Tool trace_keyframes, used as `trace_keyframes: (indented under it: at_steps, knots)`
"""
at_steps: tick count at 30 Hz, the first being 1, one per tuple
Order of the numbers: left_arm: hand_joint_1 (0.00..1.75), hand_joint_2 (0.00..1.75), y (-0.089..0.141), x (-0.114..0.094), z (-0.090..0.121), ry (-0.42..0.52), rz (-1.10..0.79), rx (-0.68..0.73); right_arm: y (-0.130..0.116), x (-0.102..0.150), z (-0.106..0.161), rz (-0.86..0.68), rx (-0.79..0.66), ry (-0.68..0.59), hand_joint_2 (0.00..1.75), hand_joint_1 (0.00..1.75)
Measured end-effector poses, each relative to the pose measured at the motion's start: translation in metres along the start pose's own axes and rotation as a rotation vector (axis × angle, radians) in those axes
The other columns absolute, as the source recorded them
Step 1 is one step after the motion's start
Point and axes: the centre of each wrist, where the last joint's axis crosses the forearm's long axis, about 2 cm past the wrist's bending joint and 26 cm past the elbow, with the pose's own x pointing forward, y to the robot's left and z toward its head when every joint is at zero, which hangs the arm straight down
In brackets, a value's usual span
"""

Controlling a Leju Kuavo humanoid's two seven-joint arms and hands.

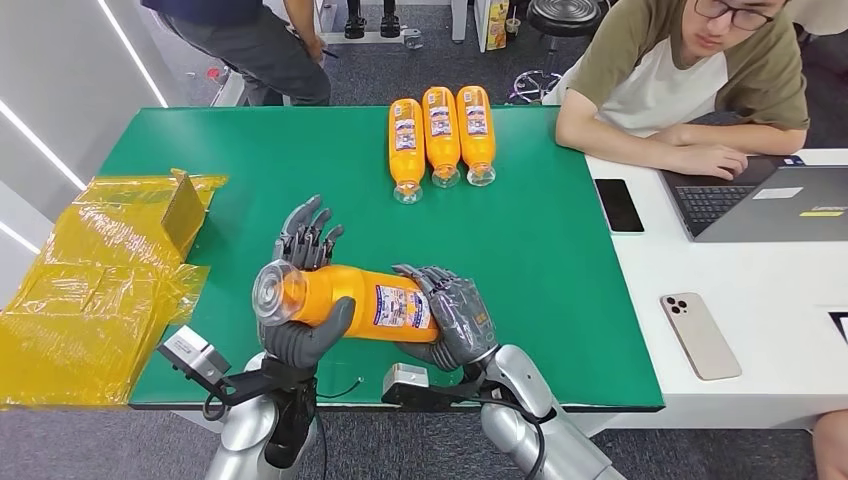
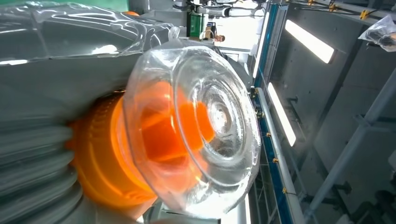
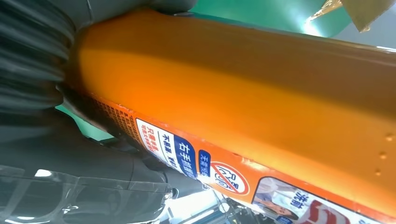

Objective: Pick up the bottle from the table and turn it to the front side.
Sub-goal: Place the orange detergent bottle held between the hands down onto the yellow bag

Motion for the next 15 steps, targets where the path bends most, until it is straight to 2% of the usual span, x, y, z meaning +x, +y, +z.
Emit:
trace_keyframes:
  at_steps: [9,11,15]
  knots:
    - [1.75,1.75,-0.0004,-0.0004,0.0012,-0.004,0.011,0.010,-0.0011,-0.0005,-0.0013,0.014,0.009,0.005,1.75,1.73]
    - [1.75,1.75,-0.0003,-0.0004,0.0012,-0.004,0.012,0.012,-0.0011,-0.0005,-0.0013,0.017,0.011,0.005,1.75,1.68]
    - [1.75,1.75,-0.0003,-0.0004,0.0012,-0.005,0.012,0.014,-0.0010,-0.0004,-0.0012,0.020,0.013,0.005,1.75,0.00]
